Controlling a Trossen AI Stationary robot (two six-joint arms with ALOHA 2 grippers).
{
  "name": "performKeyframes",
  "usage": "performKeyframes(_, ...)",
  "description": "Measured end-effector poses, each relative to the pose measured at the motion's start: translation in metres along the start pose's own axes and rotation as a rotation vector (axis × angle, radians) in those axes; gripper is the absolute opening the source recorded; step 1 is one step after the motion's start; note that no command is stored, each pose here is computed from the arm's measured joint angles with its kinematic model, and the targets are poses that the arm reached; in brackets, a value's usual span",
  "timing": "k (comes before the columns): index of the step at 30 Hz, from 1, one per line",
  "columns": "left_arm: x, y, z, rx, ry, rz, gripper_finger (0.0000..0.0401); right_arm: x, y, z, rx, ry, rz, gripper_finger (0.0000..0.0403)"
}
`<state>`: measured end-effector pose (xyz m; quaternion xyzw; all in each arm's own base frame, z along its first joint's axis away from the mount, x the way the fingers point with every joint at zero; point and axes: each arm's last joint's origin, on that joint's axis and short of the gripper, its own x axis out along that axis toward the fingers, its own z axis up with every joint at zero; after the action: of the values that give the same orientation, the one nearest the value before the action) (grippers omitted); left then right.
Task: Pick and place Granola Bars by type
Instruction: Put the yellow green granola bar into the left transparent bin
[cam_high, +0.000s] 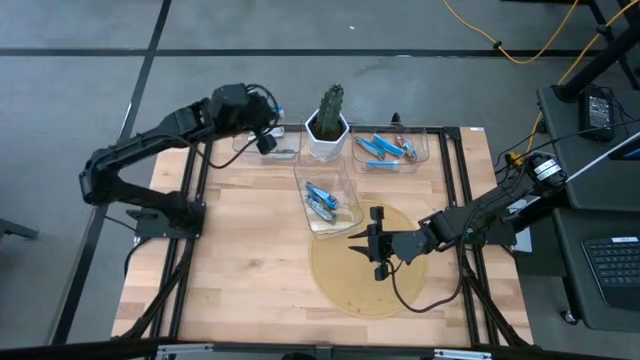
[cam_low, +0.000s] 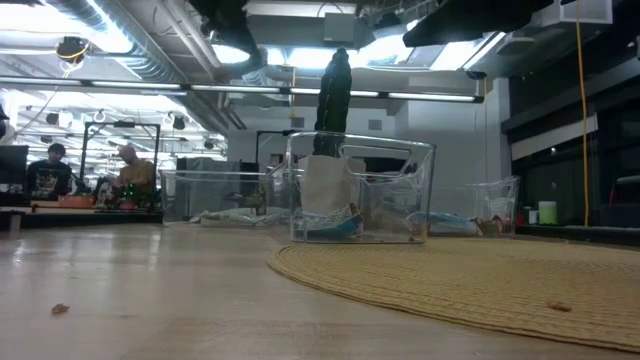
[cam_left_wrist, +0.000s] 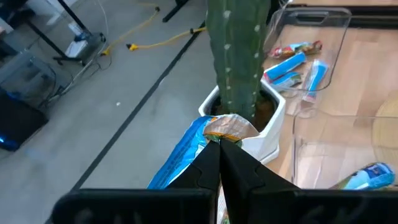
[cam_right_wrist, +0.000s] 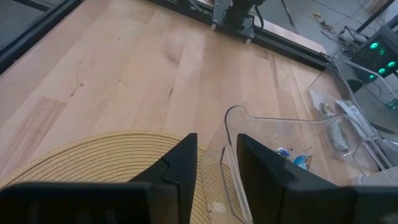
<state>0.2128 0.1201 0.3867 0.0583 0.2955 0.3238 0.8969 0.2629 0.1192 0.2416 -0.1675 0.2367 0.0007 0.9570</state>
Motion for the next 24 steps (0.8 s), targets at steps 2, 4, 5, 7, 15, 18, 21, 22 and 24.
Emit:
performKeyframes(2,0.007,0.003,-0.001,-0.006,0.018,-0.001,0.0003,0.000,0.000,0.000,-0.001,0.000,0.000,0.0116)
performKeyframes(4,0.015,0.005,-0.003,-0.013,0.034,-0.001,0.0002,0.000,0.000,0.000,-0.001,0.001,0.000,0.0116)
performKeyframes(5,0.019,0.006,-0.005,-0.018,0.038,0.000,0.0002,0.000,0.000,0.000,-0.001,0.001,0.000,0.0116)
performKeyframes(7,0.029,0.008,-0.009,-0.023,0.063,-0.003,0.0001,0.000,0.000,0.000,-0.002,0.002,0.000,0.0116)
performKeyframes(15,0.063,0.013,-0.024,-0.022,0.168,0.015,0.0001,0.000,0.000,-0.001,-0.003,0.010,0.001,0.0116)
performKeyframes(18,0.074,0.015,-0.028,-0.012,0.199,0.017,0.0002,0.000,0.000,-0.001,-0.005,0.014,0.001,0.0116)
performKeyframes(21,0.087,0.019,-0.034,-0.018,0.242,0.027,0.0003,0.000,0.000,-0.001,-0.004,0.014,0.001,0.0116)
performKeyframes(22,0.091,0.020,-0.036,-0.024,0.257,0.032,0.0002,0.000,0.000,-0.001,-0.002,0.014,0.001,0.0116)
performKeyframes(24,0.101,0.021,-0.041,-0.032,0.290,0.037,0.0001,0.000,0.000,-0.001,-0.001,0.014,0.001,0.0116)
